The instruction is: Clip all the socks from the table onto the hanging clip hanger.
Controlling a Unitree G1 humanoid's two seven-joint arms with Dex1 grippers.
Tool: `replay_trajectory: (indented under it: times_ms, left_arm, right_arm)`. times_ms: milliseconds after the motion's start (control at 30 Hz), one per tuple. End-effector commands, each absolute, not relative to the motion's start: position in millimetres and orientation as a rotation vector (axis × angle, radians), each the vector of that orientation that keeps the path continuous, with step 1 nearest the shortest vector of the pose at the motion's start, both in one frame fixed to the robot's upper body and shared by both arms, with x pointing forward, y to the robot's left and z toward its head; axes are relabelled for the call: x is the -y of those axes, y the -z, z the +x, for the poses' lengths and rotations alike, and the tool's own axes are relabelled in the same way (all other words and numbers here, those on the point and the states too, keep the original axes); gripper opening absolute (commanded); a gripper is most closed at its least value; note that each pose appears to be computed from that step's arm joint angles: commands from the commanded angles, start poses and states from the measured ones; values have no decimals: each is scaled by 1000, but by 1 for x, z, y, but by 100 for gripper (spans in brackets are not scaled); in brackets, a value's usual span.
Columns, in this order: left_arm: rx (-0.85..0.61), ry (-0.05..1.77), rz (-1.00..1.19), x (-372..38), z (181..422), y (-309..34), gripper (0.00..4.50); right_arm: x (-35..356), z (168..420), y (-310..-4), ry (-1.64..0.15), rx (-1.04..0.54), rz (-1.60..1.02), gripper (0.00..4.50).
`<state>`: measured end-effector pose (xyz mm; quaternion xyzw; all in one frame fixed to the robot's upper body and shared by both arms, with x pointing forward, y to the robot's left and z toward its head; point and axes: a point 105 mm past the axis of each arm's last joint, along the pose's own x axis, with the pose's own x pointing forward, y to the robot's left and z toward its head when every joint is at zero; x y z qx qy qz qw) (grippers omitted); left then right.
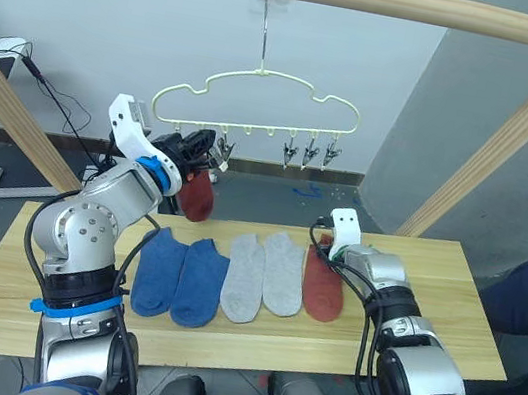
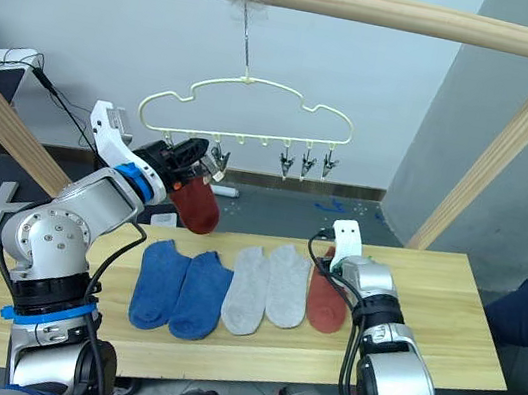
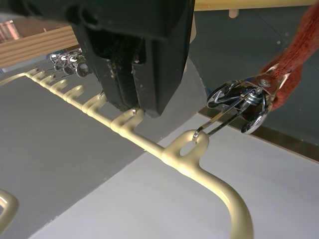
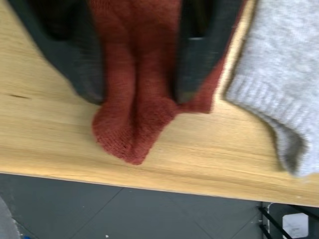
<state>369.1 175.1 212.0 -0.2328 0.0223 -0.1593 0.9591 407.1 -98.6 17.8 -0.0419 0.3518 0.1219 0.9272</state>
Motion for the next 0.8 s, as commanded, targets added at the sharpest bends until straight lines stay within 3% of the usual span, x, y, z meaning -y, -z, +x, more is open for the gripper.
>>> replay_trajectory:
  times_ms: [33, 67, 100, 300, 567, 800]
  left_arm:
    - [20, 368, -453, -170, 362, -231, 0]
    - [19, 368, -453, -170, 362, -231, 0]
    - [18, 370, -455, -170, 362, -231, 0]
    - [10, 381, -483, -171, 361, -230, 0]
    - [-3, 398, -523, -173, 360, -232, 0]
    - [0, 399, -547, -174, 362, -235, 0]
  right_arm:
    - [106, 405, -14, -223, -745, -78, 44]
    - [106, 405, -14, -223, -745, -77, 10]
    - [104, 405, -16, -237, -736, -78, 4]
    - [87, 405, -41, -388, -637, -138, 4]
    - [37, 355, -136, -864, -315, -149, 4]
    - [2, 332, -177, -1056, -184, -104, 4]
